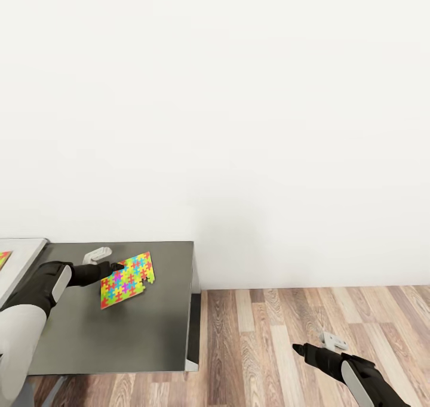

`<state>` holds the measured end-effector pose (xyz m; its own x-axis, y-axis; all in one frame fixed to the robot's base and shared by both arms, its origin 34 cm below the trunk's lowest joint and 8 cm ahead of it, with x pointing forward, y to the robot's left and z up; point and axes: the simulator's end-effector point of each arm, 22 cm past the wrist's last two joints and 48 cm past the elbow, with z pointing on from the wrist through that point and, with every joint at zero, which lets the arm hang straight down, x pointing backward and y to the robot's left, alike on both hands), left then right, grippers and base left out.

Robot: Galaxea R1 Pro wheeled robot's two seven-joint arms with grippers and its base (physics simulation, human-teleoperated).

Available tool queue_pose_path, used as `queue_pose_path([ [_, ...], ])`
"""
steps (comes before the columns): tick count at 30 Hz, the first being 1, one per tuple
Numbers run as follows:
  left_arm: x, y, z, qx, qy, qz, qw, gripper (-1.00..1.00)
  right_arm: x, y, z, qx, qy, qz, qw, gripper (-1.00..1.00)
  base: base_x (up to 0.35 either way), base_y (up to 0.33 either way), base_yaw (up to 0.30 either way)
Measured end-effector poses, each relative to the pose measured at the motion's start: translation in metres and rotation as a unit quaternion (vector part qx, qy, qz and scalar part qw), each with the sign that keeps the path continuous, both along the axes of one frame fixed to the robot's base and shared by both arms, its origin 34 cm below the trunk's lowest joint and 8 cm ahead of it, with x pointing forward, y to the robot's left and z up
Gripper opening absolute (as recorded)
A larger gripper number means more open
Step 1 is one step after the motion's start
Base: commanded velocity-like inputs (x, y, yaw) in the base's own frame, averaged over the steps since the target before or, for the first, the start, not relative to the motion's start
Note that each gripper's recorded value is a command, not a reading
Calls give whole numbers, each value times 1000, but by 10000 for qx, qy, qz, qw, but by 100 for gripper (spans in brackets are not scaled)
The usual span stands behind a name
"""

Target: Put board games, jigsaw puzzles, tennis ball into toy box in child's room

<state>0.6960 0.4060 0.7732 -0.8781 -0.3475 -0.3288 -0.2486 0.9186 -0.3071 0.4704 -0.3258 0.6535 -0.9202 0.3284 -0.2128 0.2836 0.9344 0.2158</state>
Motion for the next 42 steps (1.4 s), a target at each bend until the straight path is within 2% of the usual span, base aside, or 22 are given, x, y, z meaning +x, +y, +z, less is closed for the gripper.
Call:
queue_pose_path([
  [42,0,-2,0,-13,9,-24,10000,100,0,0,0,2,-4,-4,10000,100,0,-152,0],
])
